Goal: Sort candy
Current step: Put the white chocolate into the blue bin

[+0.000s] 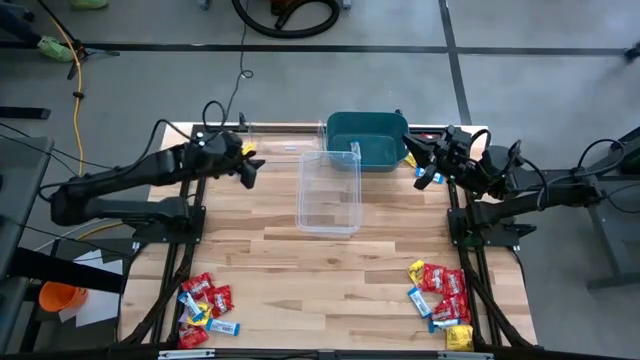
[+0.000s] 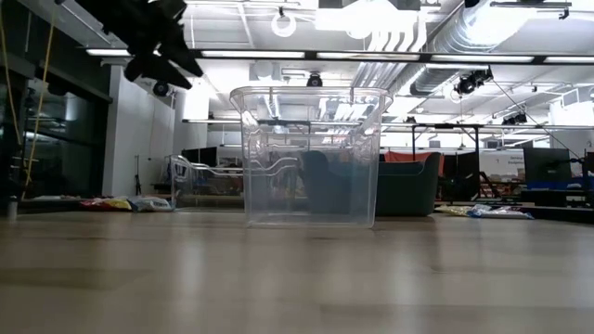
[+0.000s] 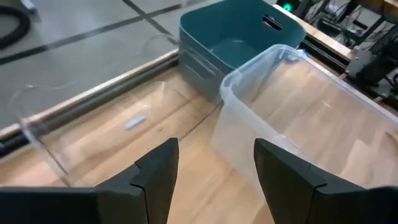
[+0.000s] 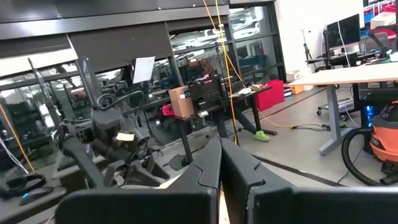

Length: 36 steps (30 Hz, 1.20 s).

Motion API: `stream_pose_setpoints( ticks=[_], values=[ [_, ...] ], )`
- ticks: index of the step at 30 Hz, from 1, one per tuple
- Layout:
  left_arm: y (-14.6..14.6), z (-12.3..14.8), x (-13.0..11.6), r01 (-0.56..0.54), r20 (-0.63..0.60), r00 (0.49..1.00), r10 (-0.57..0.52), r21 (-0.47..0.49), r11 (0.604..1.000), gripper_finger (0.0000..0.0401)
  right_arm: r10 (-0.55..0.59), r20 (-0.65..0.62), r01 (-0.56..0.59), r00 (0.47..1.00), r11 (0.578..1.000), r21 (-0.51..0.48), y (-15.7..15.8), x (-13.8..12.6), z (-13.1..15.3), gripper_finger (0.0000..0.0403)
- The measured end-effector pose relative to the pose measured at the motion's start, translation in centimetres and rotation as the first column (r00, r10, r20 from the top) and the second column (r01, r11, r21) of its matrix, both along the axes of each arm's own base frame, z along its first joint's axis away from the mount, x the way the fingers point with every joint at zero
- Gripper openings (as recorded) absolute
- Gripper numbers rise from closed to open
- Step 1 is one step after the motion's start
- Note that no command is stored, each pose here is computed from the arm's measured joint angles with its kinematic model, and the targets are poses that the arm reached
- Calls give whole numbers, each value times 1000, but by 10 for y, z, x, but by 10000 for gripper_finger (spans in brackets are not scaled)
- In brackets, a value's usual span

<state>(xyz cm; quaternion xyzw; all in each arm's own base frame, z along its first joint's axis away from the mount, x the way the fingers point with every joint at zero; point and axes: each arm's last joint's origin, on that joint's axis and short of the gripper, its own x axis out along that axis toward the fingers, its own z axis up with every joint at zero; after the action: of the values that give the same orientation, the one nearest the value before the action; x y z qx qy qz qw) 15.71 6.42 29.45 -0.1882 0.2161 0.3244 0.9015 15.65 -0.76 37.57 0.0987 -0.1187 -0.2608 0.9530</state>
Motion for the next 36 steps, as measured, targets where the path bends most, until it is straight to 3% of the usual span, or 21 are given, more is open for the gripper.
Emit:
stream_pose_setpoints(
  ticks=[5,8,13,17,20,30,36],
  values=[
    [0,6,-8,33,-12,999,-33,92,995,197,-12,40,11,999,1000,24,-3,5,1,0],
    [2,4,-14,38,-78,997,-29,113,993,197,-33,77,30,996,999,36,-7,13,2,0],
    [18,-15,-29,-126,-277,955,101,-74,989,197,-22,78,18,997,999,46,-16,34,-6,0],
    [36,-38,-34,-227,-474,874,109,-199,953,197,32,80,-40,996,995,96,-25,51,-15,0],
    [51,-52,-30,-222,-566,823,53,-234,947,197,60,83,-69,995,992,108,-29,58,-19,0],
    [91,-107,-11,-169,-688,712,-139,-360,918,197,78,132,-90,988,992,89,-27,55,-2,0],
    [98,-132,-3,-152,-662,733,-158,-385,910,197,84,133,-96,988,992,84,-27,55,2,0]
  ],
)
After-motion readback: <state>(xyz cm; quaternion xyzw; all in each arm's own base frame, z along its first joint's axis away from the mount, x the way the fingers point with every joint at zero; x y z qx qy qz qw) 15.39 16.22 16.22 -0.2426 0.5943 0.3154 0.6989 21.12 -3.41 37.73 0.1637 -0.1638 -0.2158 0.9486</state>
